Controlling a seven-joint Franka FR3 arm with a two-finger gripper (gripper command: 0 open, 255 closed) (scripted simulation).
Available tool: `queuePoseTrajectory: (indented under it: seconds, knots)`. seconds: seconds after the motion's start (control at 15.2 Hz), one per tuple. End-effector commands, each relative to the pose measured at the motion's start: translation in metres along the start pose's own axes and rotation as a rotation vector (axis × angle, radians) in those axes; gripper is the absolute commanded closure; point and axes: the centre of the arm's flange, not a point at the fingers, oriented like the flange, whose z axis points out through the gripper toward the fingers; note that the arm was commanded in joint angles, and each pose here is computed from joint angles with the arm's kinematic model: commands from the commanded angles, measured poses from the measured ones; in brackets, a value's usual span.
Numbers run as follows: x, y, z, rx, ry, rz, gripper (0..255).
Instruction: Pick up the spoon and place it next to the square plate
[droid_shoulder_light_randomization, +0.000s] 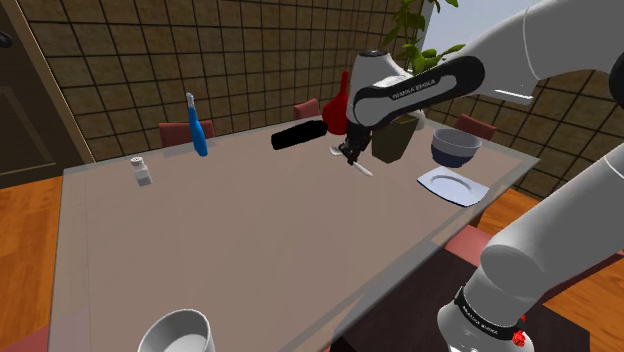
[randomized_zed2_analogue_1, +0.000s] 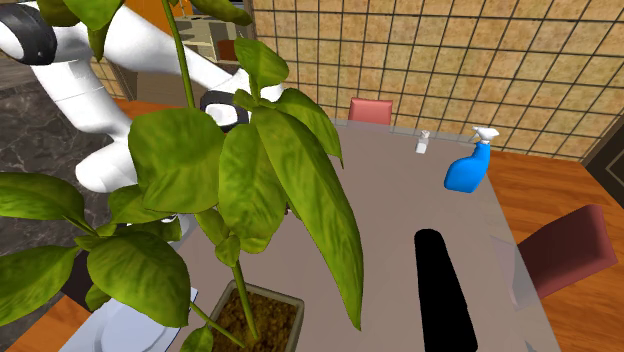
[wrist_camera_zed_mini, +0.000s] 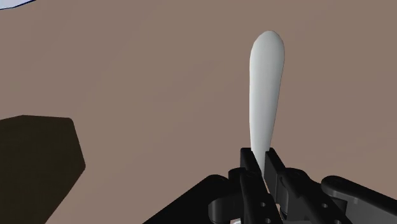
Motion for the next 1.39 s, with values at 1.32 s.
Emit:
queuePoseTrajectory:
  seconds: [1.32]
  knots:
    - [-0.012, 0.209, 0.063, 0.000, 0.000, -0.002, 255]
